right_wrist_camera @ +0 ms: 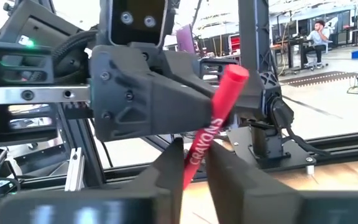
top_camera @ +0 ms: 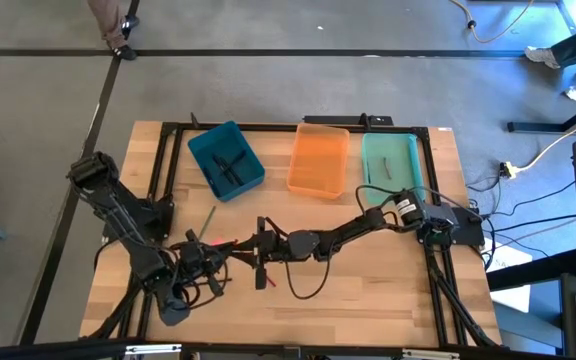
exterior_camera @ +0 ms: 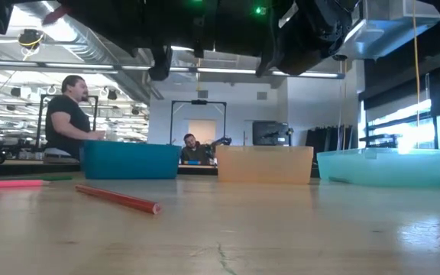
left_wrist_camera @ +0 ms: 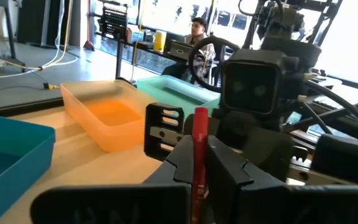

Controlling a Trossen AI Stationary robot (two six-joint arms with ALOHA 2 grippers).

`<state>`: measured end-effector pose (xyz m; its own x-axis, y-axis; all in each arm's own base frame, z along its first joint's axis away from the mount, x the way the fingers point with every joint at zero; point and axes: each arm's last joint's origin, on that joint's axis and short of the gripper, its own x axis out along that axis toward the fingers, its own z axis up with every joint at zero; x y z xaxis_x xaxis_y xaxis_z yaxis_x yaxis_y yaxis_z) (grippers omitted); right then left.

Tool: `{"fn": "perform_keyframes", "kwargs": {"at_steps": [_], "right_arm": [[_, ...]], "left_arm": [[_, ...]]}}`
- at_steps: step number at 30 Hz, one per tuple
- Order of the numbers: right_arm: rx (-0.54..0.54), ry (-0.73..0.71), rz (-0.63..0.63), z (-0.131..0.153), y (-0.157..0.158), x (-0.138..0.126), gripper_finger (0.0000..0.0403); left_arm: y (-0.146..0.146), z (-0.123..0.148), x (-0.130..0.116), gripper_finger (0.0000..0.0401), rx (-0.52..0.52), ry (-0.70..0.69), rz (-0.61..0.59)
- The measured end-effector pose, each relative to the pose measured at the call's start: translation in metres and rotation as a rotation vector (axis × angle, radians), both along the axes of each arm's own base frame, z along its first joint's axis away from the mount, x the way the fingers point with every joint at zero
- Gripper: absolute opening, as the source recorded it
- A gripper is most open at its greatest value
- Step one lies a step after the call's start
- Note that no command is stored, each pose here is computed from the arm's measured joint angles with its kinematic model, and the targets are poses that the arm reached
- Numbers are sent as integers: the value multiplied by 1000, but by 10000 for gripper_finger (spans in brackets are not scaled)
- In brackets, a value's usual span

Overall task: Sort crayons/erasers/pens/pencils in bins
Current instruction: Put the red crayon into the light blue bin

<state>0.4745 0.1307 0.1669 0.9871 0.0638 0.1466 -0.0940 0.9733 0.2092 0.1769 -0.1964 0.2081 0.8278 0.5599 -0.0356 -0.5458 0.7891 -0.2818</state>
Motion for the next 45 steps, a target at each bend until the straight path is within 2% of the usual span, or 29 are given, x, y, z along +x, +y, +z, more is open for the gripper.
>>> {"fn": "perform_keyframes", "kwargs": {"at_steps": [3,8,11,16,21,28,34,37,41,45], "right_arm": [[2,3,-2,0,0,0,27],[0,2,-3,0,0,0,28],[-4,10,-5,-1,0,0,43],[-33,96,2,-9,-1,2,38],[-64,182,-32,-12,-2,1,29],[-194,343,-127,12,-6,-9,38],[-297,500,-137,36,-12,-26,36],[-334,578,-183,41,-11,-36,36],[-347,606,-253,36,-9,-60,37],[-346,630,-361,26,-20,-97,47]], "left_arm": [[0,0,0,21,3,5,-3],[0,0,0,47,55,30,3],[0,1,0,72,76,32,11],[0,0,-2,107,102,33,16],[-2,1,-11,117,131,47,-13],[-1,16,-27,120,120,36,-68],[3,16,-34,128,153,78,-99],[5,12,-36,132,103,109,-132],[7,8,-36,133,52,153,-162],[13,-1,-34,133,19,157,-142]]}}
